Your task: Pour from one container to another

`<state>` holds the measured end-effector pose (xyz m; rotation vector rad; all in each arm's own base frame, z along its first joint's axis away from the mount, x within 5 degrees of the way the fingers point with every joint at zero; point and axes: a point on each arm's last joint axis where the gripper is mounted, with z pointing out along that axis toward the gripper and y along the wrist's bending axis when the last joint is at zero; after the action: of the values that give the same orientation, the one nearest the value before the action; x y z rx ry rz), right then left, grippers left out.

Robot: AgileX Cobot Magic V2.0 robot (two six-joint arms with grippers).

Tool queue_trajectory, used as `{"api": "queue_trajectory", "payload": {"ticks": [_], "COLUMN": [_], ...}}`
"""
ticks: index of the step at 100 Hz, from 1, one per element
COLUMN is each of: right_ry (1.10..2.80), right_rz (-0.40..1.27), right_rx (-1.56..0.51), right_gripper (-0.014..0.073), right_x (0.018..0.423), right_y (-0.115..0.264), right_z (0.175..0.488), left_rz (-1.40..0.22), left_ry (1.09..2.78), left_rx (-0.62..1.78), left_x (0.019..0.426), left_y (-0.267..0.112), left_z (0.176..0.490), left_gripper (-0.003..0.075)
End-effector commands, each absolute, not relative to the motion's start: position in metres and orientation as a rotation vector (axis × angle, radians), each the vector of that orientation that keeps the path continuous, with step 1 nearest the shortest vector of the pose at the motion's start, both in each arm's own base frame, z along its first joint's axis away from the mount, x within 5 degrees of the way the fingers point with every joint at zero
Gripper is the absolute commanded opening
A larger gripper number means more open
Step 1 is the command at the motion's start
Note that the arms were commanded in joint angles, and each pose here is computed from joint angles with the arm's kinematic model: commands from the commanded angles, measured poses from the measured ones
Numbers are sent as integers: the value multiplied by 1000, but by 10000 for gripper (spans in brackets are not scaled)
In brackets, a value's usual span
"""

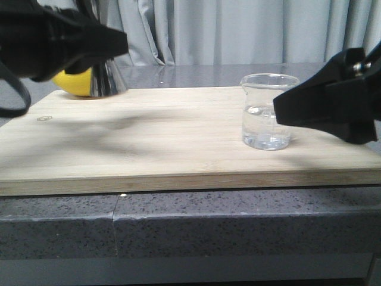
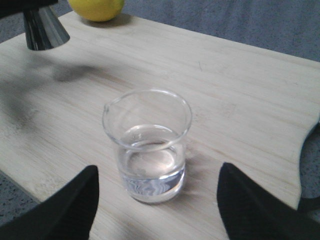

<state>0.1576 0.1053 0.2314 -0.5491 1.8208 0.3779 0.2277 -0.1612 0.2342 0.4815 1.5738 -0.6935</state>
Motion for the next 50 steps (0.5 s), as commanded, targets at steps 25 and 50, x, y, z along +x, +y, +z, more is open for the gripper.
{"api": "queue_trajectory", "payload": {"ticks": [25,50], "right_ry": [1666,1638], "right_rz": [381,375], "right_rx": [-547,-553], "right_gripper": [452,452], "right_x": [168,173], "right_y": [115,119], "right_z": [244,240], "left_rz": [-800,-813], "left_ry": [1420,1424], "left_rx": [451,455], "left_x": [226,226], "left_y": [-165,-166], "left_z": [274,273], "left_gripper": [-19,-19]}}
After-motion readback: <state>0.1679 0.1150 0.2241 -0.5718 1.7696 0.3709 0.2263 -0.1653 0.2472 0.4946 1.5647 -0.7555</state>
